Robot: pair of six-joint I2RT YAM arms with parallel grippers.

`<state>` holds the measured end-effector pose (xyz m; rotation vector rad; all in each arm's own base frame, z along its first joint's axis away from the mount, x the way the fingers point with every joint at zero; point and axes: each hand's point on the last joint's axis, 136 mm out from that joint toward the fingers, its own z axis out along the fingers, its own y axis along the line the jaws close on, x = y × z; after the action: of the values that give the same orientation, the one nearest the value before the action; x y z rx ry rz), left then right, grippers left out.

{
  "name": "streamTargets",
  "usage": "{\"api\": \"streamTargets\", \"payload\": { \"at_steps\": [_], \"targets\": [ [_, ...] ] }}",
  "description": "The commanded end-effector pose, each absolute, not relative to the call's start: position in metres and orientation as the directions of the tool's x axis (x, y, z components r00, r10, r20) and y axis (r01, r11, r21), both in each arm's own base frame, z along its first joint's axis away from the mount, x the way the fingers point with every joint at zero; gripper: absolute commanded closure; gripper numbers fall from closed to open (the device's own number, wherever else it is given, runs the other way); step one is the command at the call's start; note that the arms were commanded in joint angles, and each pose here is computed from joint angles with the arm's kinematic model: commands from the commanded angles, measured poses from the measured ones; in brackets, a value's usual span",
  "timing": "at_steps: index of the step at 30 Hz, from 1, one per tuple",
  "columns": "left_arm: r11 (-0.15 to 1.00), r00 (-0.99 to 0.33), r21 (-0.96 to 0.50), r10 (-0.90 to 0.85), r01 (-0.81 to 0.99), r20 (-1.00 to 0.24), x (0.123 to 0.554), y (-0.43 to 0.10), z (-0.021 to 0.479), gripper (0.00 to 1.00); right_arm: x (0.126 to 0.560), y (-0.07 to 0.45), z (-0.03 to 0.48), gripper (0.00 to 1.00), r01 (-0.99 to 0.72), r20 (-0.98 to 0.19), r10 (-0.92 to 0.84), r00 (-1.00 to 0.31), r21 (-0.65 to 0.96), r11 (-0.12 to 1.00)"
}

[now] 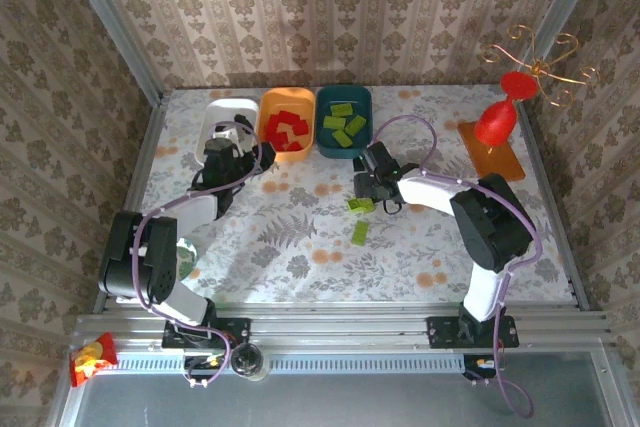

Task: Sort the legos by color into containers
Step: Pick up the lego from the center of the table.

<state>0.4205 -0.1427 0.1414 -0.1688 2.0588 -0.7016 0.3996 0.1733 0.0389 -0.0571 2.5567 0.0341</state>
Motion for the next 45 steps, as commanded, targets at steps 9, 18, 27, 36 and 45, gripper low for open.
{"api": "streamTargets", "payload": {
  "at_steps": [9, 18, 27, 36, 45],
  "targets": [
    [0.828, -0.523, -0.529, -0.372, 0.187, -0.767, 0.408, -0.139, 0.161, 0.3, 0.385, 0.13, 0.023, 0.3, 0.016, -0.454, -0.009, -0.891, -0.05, 0.999],
    [0.825, -0.53, -0.531, -0.368, 0.192, -0.764, 0.408, -0.141, 0.157, 0.3, 0.36, 0.127, 0.024, 0.38, 0.026, -0.417, 0.036, -0.908, 0.029, 0.999],
    [0.816, -0.539, -0.543, -0.371, 0.199, -0.756, 0.409, -0.144, 0.156, 0.3, 0.352, 0.137, 0.023, 0.48, 0.016, -0.414, 0.052, -0.909, 0.09, 0.996],
    [0.797, -0.547, -0.567, -0.386, 0.208, -0.743, 0.405, -0.148, 0.157, 0.3, 0.365, 0.144, 0.028, 0.62, -0.023, -0.444, 0.02, -0.896, 0.091, 0.996],
    [0.761, -0.57, -0.608, -0.402, 0.228, -0.717, 0.39, -0.156, 0.161, 0.28, 0.377, 0.21, 0.113, 0.65, -0.23, -0.671, 0.042, -0.74, 0.311, 0.922]
  ]
}}
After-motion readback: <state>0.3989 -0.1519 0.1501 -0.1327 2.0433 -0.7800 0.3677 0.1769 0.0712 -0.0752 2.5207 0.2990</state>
